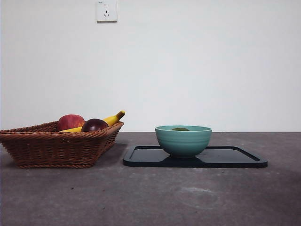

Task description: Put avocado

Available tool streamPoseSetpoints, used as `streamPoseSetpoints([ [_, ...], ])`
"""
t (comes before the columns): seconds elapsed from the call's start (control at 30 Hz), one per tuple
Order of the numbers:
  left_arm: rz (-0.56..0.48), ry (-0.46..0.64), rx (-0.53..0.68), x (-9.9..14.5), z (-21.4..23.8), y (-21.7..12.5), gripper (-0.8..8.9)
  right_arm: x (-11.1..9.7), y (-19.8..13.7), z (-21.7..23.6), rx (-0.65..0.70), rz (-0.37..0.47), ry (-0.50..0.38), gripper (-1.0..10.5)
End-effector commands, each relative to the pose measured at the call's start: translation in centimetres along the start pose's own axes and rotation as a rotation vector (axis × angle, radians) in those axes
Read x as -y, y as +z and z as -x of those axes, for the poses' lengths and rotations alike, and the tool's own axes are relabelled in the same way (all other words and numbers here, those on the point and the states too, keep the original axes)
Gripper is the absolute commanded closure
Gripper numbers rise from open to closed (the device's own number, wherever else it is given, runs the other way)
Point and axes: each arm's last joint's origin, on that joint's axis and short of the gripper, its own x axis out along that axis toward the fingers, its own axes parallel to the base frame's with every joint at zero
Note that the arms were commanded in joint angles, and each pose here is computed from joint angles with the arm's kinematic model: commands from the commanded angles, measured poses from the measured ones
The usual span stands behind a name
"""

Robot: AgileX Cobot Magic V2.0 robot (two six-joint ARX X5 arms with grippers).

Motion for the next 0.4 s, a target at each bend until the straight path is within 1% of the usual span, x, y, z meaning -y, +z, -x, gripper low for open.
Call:
streamPoseSetpoints([
  [0.03, -0.011, -0.003, -0.024, -0.03, -0.19, -0.7, 7.87, 0.01, -0.04, -0.05, 0.008, 0.005, -0.002, 9.2],
  [0.4, -0.011, -0.003, -0.024, -0.03, -0.19, -0.7, 7.87, 0.01, -0.04, -0.05, 0.008, 0.005, -0.002, 9.2],
])
